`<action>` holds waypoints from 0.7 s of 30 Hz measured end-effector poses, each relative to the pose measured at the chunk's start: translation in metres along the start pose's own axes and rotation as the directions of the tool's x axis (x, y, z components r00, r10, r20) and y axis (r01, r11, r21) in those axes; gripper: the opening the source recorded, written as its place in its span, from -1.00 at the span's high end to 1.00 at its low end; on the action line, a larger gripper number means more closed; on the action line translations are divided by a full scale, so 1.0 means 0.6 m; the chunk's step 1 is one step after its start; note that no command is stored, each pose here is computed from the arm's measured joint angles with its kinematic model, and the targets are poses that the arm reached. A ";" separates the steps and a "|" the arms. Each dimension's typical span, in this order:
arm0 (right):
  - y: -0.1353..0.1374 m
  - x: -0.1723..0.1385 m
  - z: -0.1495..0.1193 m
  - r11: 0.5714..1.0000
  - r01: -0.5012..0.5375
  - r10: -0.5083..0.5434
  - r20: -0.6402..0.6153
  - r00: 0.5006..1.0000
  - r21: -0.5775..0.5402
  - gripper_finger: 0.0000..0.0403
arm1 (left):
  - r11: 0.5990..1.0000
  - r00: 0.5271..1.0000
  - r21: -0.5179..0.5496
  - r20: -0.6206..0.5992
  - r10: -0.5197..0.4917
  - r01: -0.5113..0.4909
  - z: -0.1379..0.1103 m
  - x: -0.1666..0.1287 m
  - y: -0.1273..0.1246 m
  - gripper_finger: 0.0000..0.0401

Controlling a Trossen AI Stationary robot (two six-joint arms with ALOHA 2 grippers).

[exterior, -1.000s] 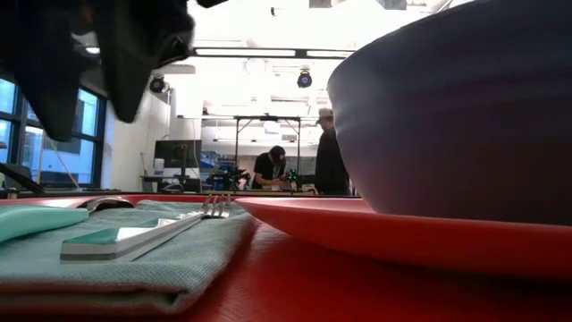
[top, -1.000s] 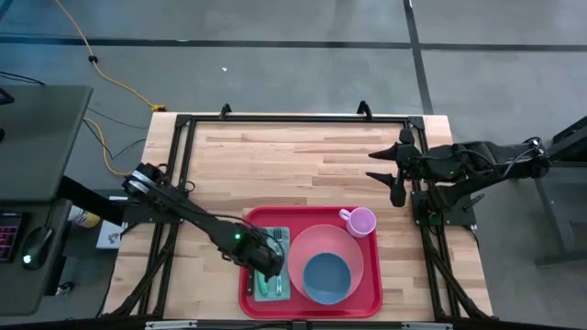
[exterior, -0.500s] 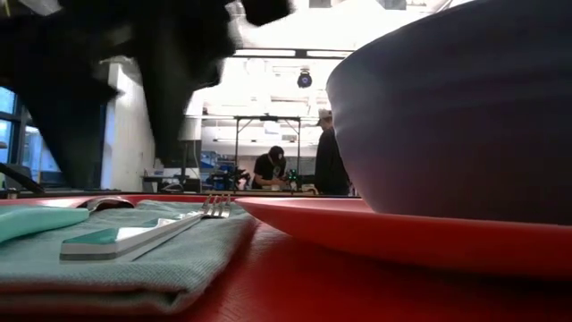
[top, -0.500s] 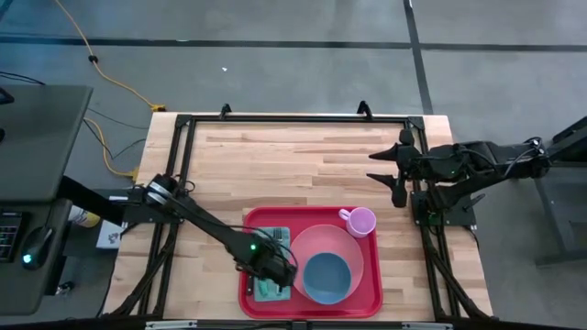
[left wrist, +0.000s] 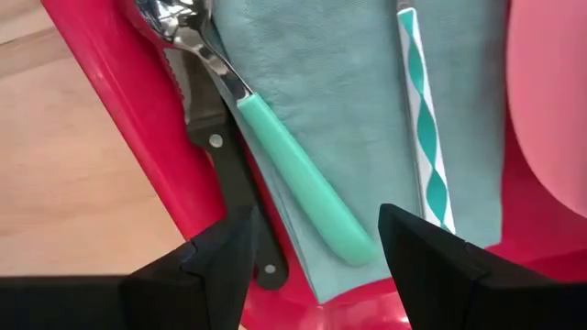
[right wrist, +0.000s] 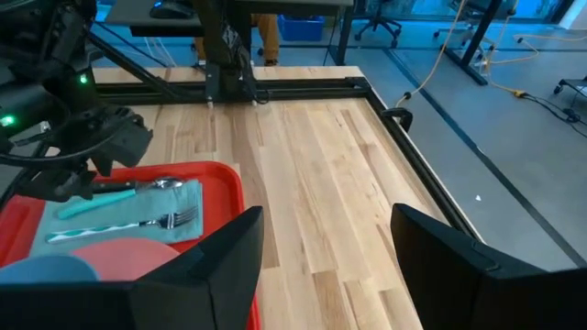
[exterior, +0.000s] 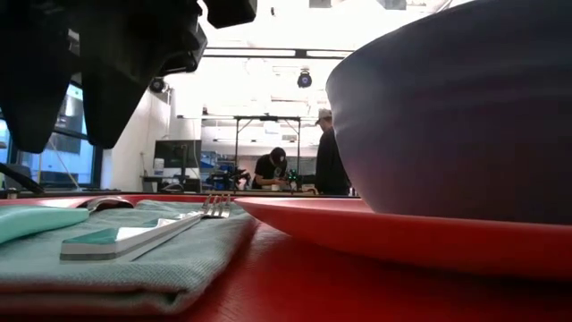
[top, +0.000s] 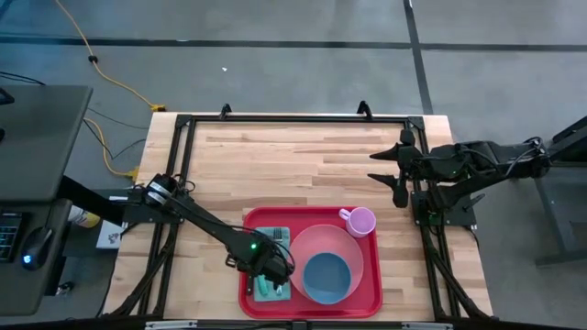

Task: Set up tray
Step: Adjust the blue spoon on the blue napkin

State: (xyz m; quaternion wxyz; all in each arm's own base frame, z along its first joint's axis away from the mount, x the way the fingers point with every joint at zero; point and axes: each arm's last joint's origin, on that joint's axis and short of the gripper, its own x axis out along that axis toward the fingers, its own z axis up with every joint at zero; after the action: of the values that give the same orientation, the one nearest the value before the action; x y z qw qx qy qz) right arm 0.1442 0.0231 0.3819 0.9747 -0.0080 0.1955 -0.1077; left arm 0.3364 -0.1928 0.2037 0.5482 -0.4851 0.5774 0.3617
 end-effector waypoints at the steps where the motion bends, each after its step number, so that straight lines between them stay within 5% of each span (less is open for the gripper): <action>1: 0.000 0.000 0.000 1.000 0.000 0.000 0.000 1.000 0.000 -0.08 | 1.000 1.000 0.000 -0.003 -0.002 0.002 0.000 0.000 0.000 -0.30; 21: 0.000 0.000 0.000 1.000 0.001 -0.001 0.000 1.000 0.000 -0.08 | 1.000 1.000 0.006 -0.006 0.000 0.000 0.001 0.009 -0.004 -0.30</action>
State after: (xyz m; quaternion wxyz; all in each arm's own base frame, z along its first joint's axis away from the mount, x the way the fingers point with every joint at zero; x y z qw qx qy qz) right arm 0.1442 0.0231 0.3819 0.9747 -0.0081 0.1954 -0.1080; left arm 0.3391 -0.1939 0.1987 0.5478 -0.4847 0.5801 0.3584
